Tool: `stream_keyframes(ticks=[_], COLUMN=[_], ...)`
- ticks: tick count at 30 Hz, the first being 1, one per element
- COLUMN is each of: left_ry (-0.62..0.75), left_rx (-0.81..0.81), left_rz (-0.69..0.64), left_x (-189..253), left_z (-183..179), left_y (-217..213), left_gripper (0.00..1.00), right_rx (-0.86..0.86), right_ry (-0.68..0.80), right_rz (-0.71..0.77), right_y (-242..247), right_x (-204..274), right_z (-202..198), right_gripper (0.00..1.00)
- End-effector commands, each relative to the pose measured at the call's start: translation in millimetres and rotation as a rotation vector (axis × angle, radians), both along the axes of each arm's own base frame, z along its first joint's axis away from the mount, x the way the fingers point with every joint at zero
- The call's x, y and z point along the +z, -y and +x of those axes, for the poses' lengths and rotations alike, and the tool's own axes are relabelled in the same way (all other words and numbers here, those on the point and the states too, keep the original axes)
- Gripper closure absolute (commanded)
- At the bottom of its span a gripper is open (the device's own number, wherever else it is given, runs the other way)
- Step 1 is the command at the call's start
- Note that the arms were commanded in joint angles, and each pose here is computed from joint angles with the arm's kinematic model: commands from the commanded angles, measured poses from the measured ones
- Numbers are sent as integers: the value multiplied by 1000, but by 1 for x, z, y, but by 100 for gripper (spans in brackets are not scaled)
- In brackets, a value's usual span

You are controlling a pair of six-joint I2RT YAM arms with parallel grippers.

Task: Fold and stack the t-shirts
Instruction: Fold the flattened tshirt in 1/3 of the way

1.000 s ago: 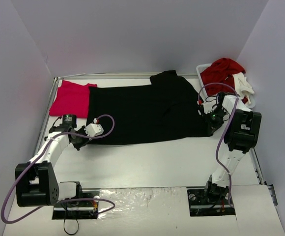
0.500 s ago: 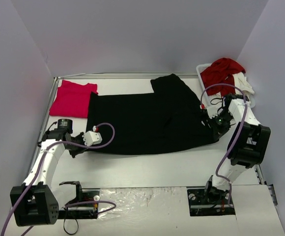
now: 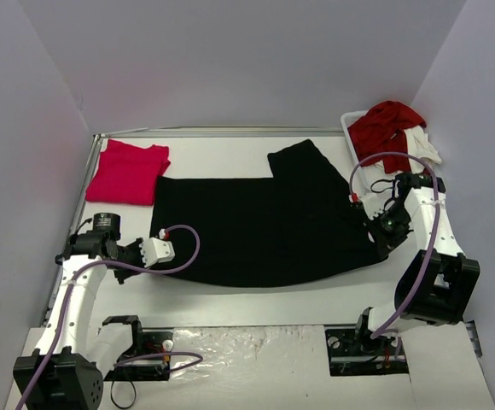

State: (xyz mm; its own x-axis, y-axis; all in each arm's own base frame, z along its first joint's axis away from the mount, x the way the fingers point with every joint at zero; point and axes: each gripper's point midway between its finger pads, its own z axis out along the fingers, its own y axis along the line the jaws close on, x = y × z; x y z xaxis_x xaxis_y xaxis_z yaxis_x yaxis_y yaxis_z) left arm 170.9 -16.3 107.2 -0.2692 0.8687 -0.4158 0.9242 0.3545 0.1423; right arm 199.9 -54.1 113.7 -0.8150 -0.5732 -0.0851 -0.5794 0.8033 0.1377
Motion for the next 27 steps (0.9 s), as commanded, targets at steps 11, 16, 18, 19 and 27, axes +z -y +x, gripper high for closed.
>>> stream_keyframes(ticks=[11, 16, 18, 19, 27], left_ry=[-50, -64, -67, -63, -59], left_rx=[-92, -111, -113, -113, -120], left_rz=[-27, -51, -56, -55, -36], left_x=[16, 16, 17, 17, 17], left_z=[-22, -26, -27, -26, -20], left_y=[7, 12, 13, 13, 9], left_gripper=[97, 98, 98, 98, 43], right_rx=[37, 42, 46, 49, 54], right_ry=[-91, -100, -103, -101, -96], right_rz=[-34, -18, -12, -9, 16], right_y=[3, 0, -1, -2, -2], right_x=[1, -2, -3, -3, -2], right_z=[-43, -47, -47, -46, -34], right_gripper=[100, 100, 100, 100, 54])
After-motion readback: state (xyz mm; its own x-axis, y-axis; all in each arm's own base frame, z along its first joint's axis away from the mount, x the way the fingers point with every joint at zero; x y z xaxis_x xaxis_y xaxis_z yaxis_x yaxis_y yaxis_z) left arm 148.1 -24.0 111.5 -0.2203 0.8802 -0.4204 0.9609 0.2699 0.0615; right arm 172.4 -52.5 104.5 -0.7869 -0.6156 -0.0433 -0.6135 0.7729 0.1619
